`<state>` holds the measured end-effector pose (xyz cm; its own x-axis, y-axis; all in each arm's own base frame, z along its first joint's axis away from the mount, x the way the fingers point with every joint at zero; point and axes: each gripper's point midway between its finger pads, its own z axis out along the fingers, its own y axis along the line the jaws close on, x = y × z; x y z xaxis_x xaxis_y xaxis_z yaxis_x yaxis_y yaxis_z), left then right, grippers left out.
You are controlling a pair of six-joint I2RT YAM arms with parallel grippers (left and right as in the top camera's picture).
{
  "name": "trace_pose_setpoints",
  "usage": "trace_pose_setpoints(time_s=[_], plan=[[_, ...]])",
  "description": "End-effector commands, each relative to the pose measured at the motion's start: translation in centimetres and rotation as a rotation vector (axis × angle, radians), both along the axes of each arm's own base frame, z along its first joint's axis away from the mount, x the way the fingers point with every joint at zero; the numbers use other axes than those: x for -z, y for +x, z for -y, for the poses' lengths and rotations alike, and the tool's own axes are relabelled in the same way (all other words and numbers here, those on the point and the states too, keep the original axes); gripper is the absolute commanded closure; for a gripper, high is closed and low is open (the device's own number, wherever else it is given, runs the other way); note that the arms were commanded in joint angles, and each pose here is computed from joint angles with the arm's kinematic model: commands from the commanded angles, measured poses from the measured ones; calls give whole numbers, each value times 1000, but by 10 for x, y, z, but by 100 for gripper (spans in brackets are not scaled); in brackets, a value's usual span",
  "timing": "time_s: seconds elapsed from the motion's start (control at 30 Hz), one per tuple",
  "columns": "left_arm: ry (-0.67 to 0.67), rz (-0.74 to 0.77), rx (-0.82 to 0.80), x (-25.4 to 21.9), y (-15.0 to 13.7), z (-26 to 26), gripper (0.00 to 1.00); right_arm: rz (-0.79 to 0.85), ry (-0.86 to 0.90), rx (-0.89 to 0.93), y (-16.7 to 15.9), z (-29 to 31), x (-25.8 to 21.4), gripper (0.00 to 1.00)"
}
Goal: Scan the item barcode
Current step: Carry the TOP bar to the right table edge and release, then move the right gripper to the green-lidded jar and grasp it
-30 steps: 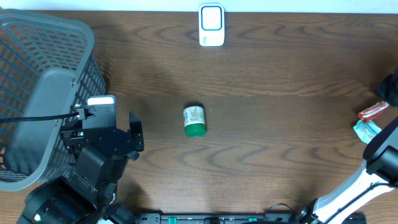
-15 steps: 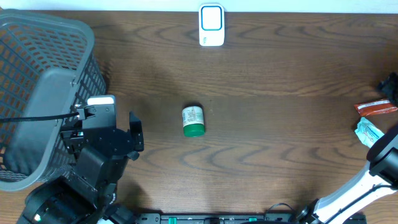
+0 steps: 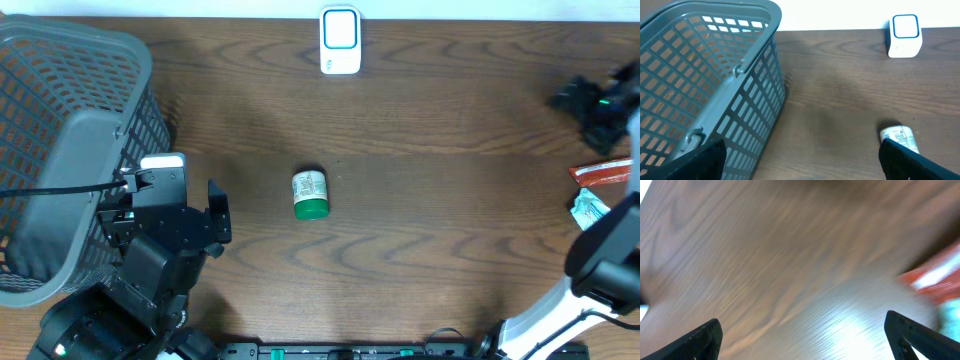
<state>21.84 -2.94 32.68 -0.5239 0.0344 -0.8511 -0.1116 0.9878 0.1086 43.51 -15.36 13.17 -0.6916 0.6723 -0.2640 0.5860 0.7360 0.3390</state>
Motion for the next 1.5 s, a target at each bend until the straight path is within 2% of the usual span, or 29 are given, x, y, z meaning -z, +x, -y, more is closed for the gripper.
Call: trace_pose_setpoints(time_s=[0.0,0.23,0.43,0.67,0.8,1.0,1.17,1.3,1.47], plan=[[-2,11,-15,-3,-1,-3,2,-20,105,-82,9,-73,-8,1],[-1,11,-15,-3,-1,-3,2,-219,178,-237,-24,-197,3,1],[-1,11,-15,-3,-1,-3,2,-330,282,-531,-74,-304,-3,1],[-2,11,-15,-3,-1,-3,2,-427,243,-725,-128,-375,-2,1],[-2,11,-15,-3,-1,-3,2,-455,236,-745,-148,-405,-2,1],[-1,11,-15,-3,-1,-3,2,-424,69,-680,-153,-418,9,1],[-2,11,-15,-3,-1,-3,2,-323,-24,-683,-148,-438,16,1],[-1,11,-15,-3,-1,-3,2,-261,-15,-709,-146,-457,27,1],[-1,11,-14,-3,-1,-3,2,-257,-8,-692,-150,-461,50,1]])
